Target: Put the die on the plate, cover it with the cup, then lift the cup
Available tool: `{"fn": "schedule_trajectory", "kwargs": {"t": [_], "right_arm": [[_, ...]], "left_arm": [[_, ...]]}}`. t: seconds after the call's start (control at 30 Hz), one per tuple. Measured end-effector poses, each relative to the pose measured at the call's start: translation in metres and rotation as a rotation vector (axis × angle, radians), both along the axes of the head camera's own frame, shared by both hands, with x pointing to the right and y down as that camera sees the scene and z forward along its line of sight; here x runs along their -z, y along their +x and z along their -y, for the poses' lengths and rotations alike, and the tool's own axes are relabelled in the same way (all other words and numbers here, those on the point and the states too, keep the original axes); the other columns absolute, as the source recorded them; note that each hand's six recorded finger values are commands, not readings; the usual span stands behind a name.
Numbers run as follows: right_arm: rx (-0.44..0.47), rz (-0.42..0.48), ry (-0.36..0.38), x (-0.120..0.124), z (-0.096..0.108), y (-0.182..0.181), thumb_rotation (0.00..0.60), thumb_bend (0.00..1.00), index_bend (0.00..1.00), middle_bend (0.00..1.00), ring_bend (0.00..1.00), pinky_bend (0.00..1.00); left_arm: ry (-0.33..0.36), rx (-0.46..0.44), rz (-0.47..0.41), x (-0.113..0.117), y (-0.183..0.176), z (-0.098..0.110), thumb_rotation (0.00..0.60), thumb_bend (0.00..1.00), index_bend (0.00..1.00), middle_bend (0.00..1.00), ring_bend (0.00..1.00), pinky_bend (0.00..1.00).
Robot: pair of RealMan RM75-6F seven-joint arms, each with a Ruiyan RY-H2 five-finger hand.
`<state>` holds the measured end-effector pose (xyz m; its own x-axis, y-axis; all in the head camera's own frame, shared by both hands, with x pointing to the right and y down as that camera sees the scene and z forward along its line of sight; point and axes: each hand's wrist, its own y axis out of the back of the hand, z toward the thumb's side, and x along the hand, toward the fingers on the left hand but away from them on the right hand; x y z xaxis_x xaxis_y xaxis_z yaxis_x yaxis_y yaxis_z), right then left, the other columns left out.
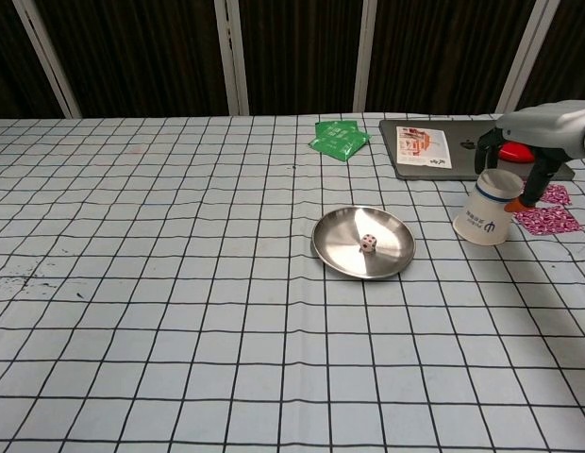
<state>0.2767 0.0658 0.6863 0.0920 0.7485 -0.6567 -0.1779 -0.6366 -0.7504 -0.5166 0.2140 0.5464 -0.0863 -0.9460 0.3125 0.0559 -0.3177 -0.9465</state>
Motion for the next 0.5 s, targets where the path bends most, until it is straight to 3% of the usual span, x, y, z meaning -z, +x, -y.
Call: {"fn": "schedule_trajectory", "kwargs": {"t": [0.5], "right_arm": [[-0.012,-0.001,0.011,0.0009,0.0009,0.0043,0.6,0.25,0.45,0.47,0.23,0.0]], "left_arm": [[-0.004,-0.005,-0.001,-0.0014,0.0018,-0.0003,0.6,0.29,0.24,0.0,0.0,0.0]]}}
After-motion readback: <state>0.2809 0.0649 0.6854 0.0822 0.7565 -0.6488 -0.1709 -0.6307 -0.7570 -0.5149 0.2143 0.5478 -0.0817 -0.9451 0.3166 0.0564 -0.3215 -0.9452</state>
